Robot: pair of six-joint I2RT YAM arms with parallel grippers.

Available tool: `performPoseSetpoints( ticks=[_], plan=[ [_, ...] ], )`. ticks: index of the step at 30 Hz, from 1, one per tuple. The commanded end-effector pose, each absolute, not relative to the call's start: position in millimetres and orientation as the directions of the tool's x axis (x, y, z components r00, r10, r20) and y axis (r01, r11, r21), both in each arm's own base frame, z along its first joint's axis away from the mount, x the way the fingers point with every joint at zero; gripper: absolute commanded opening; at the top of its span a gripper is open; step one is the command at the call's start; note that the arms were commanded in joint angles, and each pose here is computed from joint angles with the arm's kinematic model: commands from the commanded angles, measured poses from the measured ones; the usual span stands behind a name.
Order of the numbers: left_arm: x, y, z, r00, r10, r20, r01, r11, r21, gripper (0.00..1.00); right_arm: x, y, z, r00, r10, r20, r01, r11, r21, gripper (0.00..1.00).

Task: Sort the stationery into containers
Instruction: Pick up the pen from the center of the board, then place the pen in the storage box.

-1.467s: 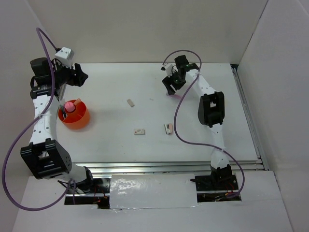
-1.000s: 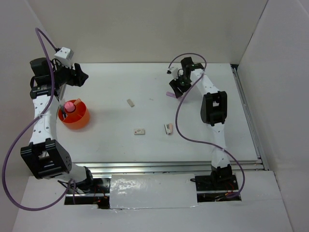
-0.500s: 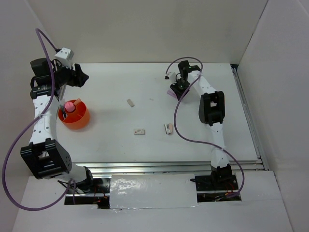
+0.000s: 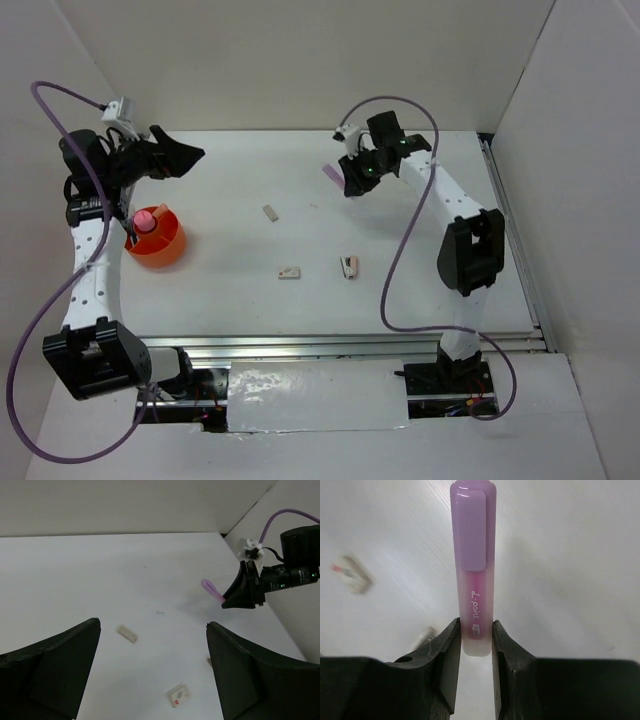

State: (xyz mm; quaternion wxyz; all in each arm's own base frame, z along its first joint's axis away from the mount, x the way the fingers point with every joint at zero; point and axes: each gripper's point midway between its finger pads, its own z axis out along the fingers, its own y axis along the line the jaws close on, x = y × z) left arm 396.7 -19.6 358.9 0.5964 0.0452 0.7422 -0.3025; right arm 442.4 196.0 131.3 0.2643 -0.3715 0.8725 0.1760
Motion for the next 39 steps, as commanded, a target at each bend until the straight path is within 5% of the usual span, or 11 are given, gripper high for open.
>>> performPoseSetpoints(
  ticks=[1, 9, 17, 27, 30, 34, 36, 37, 39],
  plan=[
    [381.5, -58.6, 377.9, -0.334, -0.414, -0.847, 0.482, 0.697, -0.531, 0.99, 420.6, 266.6, 250.2, -0.397, -0.383, -0.834, -0.813, 0.568, 0.127, 0.00],
    [367.9, -122.4, 366.4, -0.365, -0.394, -0.844, 0.579, 0.614, -0.537, 0.99, 353.5, 341.9, 294.3, -0.290, -0.374, -0.881, -0.889, 0.447, 0.102, 0.00],
    [359.0, -163.5, 357.3, -0.476, -0.406, -0.780, 0.597, 0.502, -0.625, 0.91, 343.0, 364.1, 295.2, -0.256, -0.390, -0.885, -0.879, 0.475, 0.045, 0.00],
    [365.3, -183.5, 330.2, -0.540, -0.367, -0.757, 0.543, 0.536, -0.647, 0.75, 335.5, 378.7, 305.3, -0.226, -0.384, -0.895, -0.876, 0.482, 0.015, 0.00],
    [365.1, -185.5, 330.4, -0.550, -0.360, -0.754, 0.549, 0.524, -0.651, 0.57, 333.4, 381.8, 306.2, -0.220, -0.385, -0.896, -0.874, 0.486, 0.006, 0.00],
    [363.2, -181.8, 330.6, -0.554, -0.351, -0.755, 0.556, 0.519, -0.649, 0.20, 332.8, 383.1, 302.9, -0.218, -0.396, -0.892, -0.869, 0.495, -0.007, 0.01],
    [363.7, -172.3, 330.7, -0.556, -0.355, -0.752, 0.550, 0.522, -0.652, 0.12, 333.1, 381.5, 304.1, -0.220, -0.397, -0.891, -0.867, 0.499, -0.008, 0.24],
    [363.2, -168.5, 331.9, -0.552, -0.355, -0.754, 0.550, 0.524, -0.650, 0.06, 331.6, 380.2, 303.8, -0.225, -0.400, -0.889, -0.866, 0.499, -0.005, 0.51],
    [367.2, -146.0, 331.9, -0.532, -0.358, -0.768, 0.529, 0.567, -0.631, 0.01, 330.2, 374.7, 307.0, -0.226, -0.393, -0.891, -0.863, 0.506, -0.004, 0.78]
  ],
)
